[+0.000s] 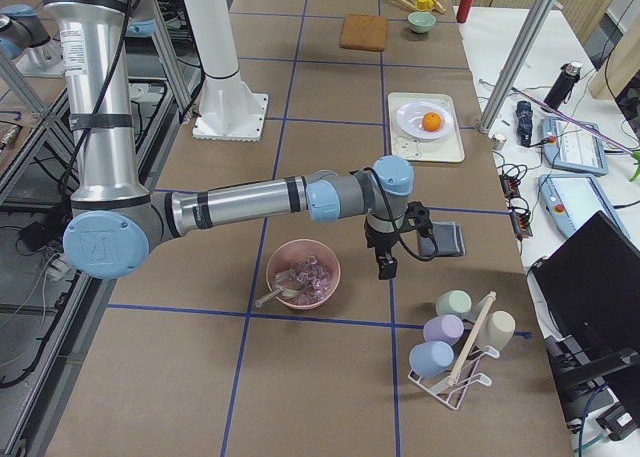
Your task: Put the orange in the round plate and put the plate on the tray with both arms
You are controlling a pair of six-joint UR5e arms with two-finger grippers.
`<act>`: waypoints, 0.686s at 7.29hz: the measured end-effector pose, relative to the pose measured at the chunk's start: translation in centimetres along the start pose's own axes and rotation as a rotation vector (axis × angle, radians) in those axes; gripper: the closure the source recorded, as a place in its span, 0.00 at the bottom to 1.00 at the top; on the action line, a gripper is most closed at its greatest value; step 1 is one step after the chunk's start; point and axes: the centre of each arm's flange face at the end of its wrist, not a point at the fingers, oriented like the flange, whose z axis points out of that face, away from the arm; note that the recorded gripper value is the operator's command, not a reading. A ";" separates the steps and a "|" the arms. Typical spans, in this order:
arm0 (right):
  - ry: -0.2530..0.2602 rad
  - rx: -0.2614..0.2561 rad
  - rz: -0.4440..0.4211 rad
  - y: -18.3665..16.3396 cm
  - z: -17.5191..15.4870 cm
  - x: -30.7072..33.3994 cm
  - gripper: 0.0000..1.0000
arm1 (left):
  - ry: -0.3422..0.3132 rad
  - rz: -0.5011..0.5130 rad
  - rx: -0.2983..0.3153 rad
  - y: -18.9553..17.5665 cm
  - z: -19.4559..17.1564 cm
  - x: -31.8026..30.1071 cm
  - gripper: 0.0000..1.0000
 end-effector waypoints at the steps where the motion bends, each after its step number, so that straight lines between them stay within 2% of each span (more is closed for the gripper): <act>1: 0.001 -0.008 -0.004 -0.1 -0.5 0.1 0.00 | -0.014 0.000 -0.006 0.4 0.3 -0.3 0.02; 5: -0.003 -0.015 -0.006 -1.3 -1.7 -0.7 0.00 | -0.013 0.007 -0.003 0.2 0.4 -0.1 0.02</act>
